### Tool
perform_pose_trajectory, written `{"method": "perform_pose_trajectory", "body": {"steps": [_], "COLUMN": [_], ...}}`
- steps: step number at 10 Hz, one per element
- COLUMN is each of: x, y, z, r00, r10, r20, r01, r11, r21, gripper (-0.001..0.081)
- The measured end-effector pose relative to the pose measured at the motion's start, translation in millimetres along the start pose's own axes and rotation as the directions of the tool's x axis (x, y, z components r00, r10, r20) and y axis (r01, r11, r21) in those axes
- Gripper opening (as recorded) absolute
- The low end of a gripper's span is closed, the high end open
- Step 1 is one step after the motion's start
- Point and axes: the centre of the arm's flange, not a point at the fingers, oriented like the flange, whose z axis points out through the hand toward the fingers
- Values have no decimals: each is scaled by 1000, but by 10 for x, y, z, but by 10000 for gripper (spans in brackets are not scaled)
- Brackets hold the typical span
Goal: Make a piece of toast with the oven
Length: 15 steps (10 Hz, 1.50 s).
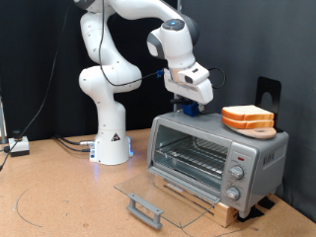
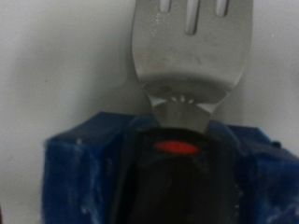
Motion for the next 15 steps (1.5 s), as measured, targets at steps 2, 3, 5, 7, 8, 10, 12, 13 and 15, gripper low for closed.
{"method": "perform_pose_trajectory", "body": {"steps": [2, 3, 5, 7, 8, 10, 12, 13, 15], "x": [7, 10, 15, 22, 24, 26, 21, 16, 13], "y": [-7, -11, -23, -31, -30, -21, 0, 13, 35], "z": [34, 48, 64, 75, 79, 80, 98, 112, 92], "r00": [1000, 1000, 1000, 1000, 1000, 1000, 1000, 1000, 1000], "r10": [-3, -4, -5, -8, -8, -7, -1, 3, 13], "r20": [9, 12, 13, 12, 12, 10, 12, 15, 5], "r01": [3, 4, 5, 8, 8, 7, 1, -3, -13], "r11": [1000, 1000, 1000, 1000, 1000, 1000, 1000, 1000, 1000], "r21": [0, 0, 4, 0, -2, -6, -3, 0, 3], "gripper": [807, 807, 807, 807, 807, 544, 397, 397, 397]}}
